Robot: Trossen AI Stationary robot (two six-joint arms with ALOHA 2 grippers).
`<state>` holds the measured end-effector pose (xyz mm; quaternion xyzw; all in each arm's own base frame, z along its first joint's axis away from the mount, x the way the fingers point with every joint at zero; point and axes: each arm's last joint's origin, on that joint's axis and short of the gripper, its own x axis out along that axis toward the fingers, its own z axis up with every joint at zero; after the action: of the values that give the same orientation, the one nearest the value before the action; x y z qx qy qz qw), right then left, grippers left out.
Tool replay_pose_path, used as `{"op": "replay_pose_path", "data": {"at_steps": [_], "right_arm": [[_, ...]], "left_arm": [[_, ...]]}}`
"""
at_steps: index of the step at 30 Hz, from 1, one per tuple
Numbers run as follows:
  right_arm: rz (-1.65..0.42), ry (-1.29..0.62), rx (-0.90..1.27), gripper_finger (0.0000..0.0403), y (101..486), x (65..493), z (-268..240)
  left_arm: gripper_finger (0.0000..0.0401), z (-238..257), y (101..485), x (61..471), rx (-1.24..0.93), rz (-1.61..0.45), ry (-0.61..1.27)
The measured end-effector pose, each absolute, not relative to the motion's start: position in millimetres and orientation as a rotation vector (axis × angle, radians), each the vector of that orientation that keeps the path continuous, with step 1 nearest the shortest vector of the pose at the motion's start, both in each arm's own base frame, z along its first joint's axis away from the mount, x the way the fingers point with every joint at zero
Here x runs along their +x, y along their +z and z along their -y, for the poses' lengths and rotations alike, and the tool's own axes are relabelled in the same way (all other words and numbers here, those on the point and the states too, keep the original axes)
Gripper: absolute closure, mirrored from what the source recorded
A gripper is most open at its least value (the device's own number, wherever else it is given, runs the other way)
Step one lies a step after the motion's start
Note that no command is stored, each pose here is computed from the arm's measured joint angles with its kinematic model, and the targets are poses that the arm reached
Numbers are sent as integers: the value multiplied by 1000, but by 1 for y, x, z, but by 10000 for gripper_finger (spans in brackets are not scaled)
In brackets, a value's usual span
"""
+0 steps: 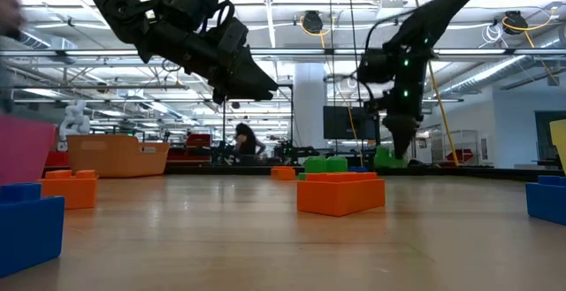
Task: Sort & place blocks by color
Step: Put the game piece into the orange bin
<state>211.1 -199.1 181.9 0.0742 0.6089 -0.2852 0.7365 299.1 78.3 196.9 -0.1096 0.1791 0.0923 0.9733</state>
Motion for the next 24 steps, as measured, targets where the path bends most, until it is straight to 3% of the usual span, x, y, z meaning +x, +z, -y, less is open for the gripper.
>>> {"op": "replay_pose_path", "data": {"at_steps": [11,18,24], "right_arm": [[-901,-426,129,294,253,235,136],[-779,-277,42,294,266,259,92],[-716,-176,-25,294,270,272,64]], "left_arm": [[231,-73,206,304,-191,-263,159],[230,-65,213,307,-155,-196,123],[223,-55,212,309,16,-221,120]]}}
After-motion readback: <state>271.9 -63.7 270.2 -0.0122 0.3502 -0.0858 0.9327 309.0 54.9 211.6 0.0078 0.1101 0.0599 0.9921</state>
